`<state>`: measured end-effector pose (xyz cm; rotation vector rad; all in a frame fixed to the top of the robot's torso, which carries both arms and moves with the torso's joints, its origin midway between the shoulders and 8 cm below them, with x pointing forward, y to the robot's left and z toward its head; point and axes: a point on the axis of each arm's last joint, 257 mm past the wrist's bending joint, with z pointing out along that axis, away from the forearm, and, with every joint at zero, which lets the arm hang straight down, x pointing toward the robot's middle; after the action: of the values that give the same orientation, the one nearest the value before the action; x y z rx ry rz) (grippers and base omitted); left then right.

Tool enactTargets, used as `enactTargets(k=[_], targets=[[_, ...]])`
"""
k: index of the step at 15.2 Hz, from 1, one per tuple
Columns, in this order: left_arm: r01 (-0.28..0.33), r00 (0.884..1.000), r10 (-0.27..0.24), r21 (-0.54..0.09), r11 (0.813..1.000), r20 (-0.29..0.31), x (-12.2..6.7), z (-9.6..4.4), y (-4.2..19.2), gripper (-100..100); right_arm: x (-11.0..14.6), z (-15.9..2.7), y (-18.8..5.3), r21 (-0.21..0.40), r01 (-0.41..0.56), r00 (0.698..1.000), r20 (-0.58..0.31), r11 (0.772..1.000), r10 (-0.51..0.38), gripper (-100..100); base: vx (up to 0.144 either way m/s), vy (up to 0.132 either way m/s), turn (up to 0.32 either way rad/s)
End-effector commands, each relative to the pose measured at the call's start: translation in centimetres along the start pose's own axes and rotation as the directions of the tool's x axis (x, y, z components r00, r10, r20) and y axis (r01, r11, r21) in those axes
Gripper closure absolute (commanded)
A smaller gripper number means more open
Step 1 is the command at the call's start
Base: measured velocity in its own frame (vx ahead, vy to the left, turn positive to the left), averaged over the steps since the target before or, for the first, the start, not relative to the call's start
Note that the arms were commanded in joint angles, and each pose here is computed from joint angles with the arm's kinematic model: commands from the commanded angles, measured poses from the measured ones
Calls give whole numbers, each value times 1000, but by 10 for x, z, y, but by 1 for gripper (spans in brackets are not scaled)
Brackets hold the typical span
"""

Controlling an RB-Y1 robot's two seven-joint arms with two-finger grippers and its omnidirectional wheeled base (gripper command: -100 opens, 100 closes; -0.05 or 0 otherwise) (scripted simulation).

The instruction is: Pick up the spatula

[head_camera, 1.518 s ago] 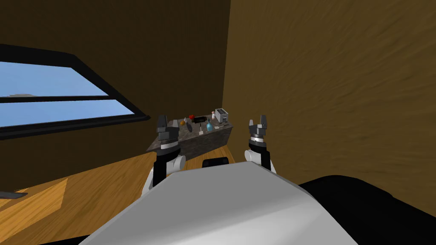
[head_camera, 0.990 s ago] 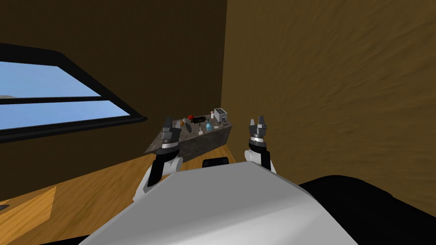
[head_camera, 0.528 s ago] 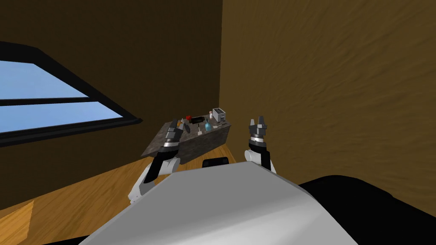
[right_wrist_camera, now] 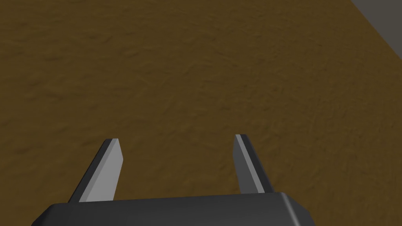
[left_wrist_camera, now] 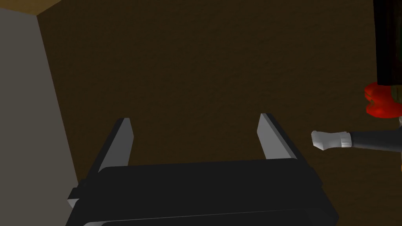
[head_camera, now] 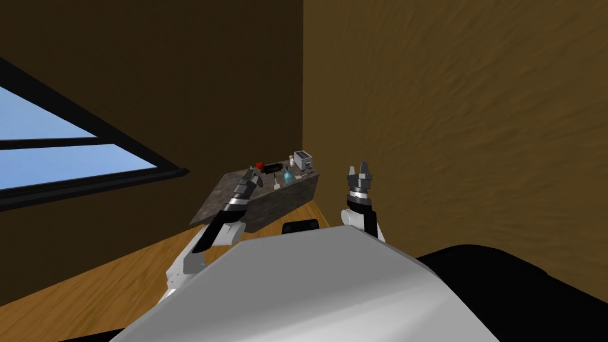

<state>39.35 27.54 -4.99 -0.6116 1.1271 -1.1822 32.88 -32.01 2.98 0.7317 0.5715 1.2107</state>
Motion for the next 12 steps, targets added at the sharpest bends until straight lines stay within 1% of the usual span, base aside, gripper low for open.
enactTargets(k=[1,2,3,4,5,6,7,8,9,10,11,12], targets=[[-11,999,10,-37,999,-33,0,1,13,-100,0,0,0,0,0,1000,0,1000,0,0,-2,13,-140],[-13,999,12,-37,999,-36,0,1,13,-100,0,0,0,0,0,1000,0,1000,0,0,-2,12,-66],[-7,999,2,-87,996,-54,-1,-1,30,-100,0,0,0,0,0,1000,0,1000,0,0,0,11,-142],[-21,997,15,-87,996,-70,0,-1,30,-100,0,0,0,0,0,1000,0,1000,0,0,1,13,-143],[-23,997,17,-87,996,-72,0,-1,30,-100,0,0,0,0,0,1000,0,1000,0,0,0,11,-51],[-20,996,7,-141,990,-93,-1,-4,48,-100,0,0,0,0,0,1000,0,1000,0,0,2,9,-152],[-35,994,19,-141,989,-108,-1,-4,48,-100,0,0,0,0,0,1000,0,1000,0,0,2,11,-170],[-35,994,20,-141,989,-109,-1,-4,48,-100,0,0,0,0,0,1000,0,1000,0,0,2,11,-54],[-34,992,9,-196,980,-128,-2,-8,66,-100,0,0,0,0,0,1000,0,1000,0,0,6,6,-131],[-51,989,22,-196,979,-145,-2,-8,66,-100,0,0,0,0,0,1000,0,1000,0,0,7,8,-135],[-51,989,22,-196,979,-145,-2,-8,66,-100,0,0,0,0,0,1000,0,1000,0,0,6,7,-62],[-50,987,9,-253,966,-163,-4,-13,85,-100,0,0,0,0,0,1000,0,1000,0,0,9,1,-193]])
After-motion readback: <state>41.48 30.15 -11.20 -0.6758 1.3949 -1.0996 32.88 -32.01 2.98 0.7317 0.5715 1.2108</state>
